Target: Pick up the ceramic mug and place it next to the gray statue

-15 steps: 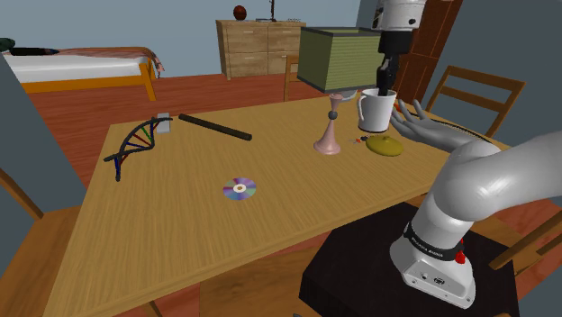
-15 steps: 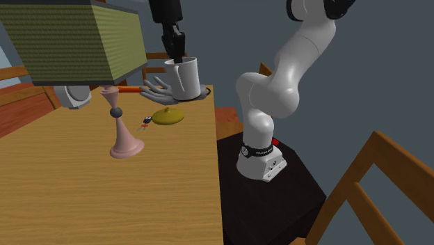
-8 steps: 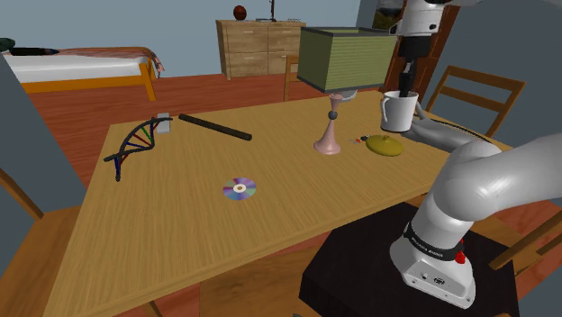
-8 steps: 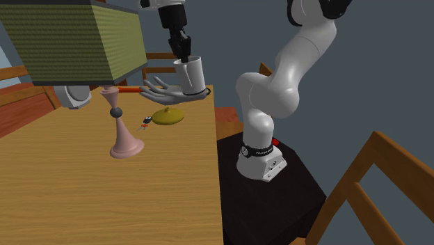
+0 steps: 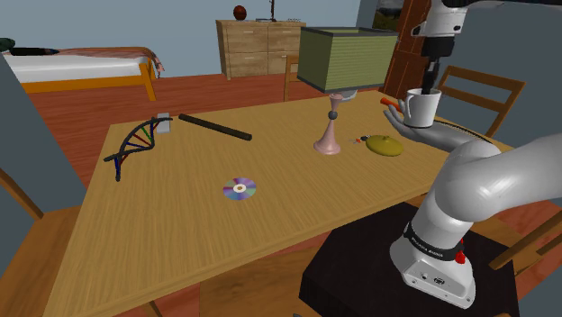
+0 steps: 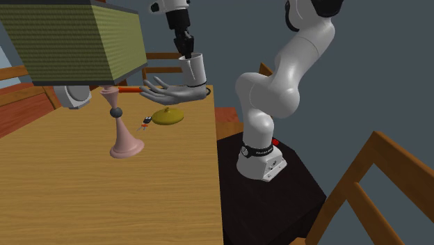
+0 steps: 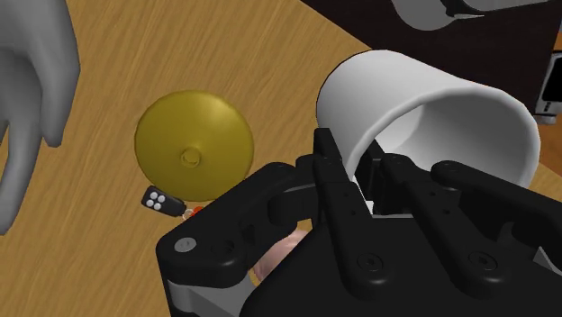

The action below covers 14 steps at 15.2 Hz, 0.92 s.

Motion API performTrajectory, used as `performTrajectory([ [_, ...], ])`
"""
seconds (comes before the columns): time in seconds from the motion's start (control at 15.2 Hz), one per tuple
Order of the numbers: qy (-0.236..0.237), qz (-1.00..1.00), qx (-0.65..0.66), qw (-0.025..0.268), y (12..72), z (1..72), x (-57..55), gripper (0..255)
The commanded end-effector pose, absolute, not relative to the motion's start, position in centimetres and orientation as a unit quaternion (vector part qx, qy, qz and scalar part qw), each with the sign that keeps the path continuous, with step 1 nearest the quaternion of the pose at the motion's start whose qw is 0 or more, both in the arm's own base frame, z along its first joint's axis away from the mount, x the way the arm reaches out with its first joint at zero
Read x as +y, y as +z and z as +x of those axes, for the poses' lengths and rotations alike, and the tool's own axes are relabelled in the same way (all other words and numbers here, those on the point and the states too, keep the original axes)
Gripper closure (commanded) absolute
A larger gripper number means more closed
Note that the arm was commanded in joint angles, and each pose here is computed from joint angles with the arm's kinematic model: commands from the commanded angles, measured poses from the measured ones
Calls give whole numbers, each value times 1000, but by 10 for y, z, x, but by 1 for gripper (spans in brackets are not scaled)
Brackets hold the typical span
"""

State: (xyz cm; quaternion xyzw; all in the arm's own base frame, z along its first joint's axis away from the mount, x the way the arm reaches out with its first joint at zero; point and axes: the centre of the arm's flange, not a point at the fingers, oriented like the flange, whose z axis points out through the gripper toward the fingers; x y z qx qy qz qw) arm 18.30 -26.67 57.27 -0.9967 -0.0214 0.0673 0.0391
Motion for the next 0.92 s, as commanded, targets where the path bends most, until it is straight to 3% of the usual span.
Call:
performTrajectory([
  [0.0,42,-998,4,38,576,151,-278,255],
  [0.86,42,-998,4,38,508,151,-278,255],
])
